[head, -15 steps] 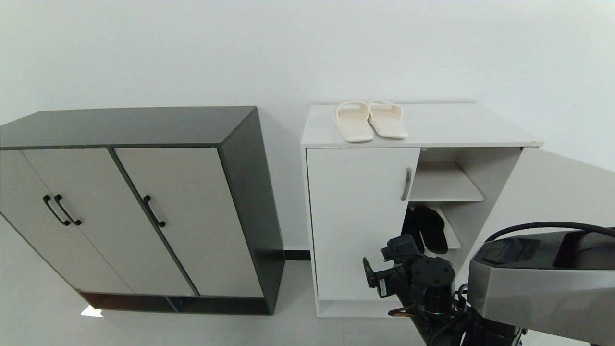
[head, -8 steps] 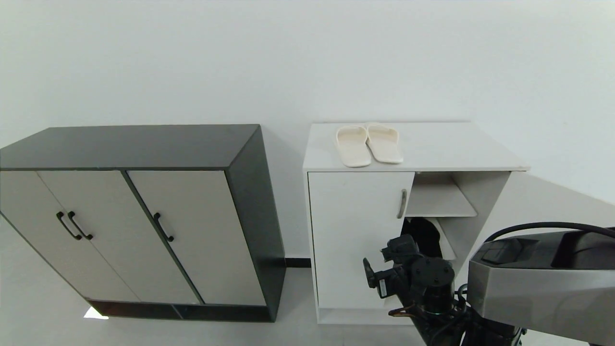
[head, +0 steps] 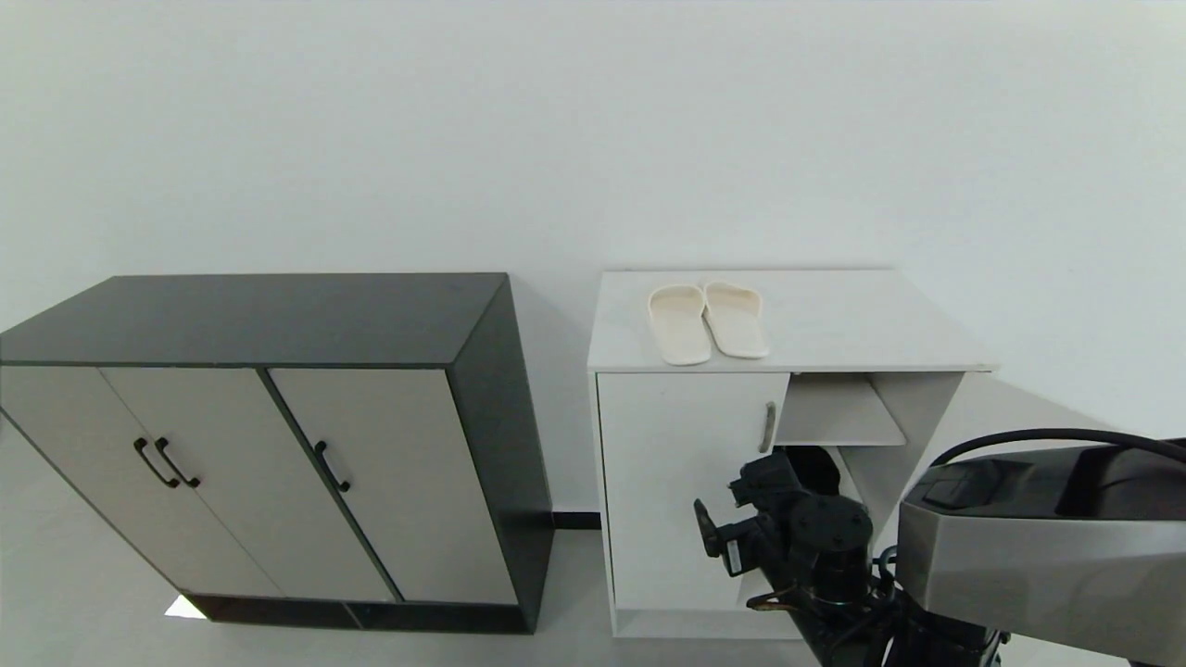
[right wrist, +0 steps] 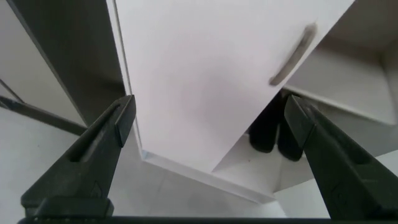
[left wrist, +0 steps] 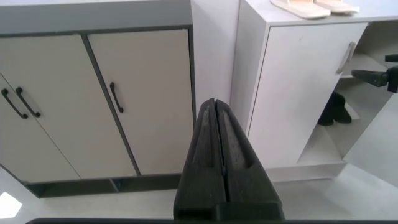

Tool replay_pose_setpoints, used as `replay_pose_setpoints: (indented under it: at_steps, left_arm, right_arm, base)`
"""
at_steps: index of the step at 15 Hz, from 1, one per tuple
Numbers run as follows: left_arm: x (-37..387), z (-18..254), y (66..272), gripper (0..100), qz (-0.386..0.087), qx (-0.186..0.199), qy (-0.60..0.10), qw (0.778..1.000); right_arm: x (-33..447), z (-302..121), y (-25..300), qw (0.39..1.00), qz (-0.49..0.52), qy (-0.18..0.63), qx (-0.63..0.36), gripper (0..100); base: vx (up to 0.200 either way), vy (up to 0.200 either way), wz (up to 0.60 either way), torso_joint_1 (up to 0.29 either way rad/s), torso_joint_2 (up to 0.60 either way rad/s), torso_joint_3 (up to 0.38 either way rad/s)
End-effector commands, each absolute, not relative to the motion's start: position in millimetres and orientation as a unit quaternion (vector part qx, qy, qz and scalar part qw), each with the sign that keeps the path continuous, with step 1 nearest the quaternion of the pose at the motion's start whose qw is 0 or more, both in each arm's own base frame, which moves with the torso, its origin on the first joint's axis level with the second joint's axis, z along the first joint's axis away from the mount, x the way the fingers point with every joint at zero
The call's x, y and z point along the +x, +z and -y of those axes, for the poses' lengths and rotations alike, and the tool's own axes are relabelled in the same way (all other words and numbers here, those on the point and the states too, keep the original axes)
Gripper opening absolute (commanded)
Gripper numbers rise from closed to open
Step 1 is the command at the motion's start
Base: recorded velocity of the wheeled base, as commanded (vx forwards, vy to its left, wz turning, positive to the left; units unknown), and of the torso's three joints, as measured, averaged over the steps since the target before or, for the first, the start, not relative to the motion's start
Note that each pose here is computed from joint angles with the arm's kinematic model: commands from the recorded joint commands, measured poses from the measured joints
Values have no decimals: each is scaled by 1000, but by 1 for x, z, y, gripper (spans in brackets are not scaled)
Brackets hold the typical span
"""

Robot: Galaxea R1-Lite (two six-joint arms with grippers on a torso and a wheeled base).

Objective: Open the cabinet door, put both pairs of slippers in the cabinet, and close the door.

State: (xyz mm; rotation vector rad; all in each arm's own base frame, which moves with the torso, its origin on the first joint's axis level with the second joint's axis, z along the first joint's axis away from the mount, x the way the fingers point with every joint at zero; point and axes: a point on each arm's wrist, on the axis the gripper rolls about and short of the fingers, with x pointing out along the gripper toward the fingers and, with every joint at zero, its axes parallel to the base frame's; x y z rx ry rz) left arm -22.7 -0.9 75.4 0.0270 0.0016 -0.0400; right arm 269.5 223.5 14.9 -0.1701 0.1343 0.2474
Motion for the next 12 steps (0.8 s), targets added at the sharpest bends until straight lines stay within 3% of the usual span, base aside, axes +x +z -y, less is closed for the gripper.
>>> replay_pose_setpoints:
  at_steps: [1, 7, 12]
  left_arm:
    - [-23, 1, 75, 0, -1, 14, -20, 1000]
    - [-23, 1, 75, 0, -1, 17, -20, 1000]
    - [-23, 1, 76, 0, 0, 17, -20, 1000]
  right_arm:
    - [274, -222, 19, 987, -57, 116, -91, 100]
    - [266, -228, 99, 989, -73, 122, -39, 100]
    - [273, -237, 125, 992, -111, 53, 16, 100]
  base:
    - [0, 0, 0, 188, -408, -212]
    - [0, 0, 0, 146, -311, -165]
    - [0, 0, 0, 0, 0, 0]
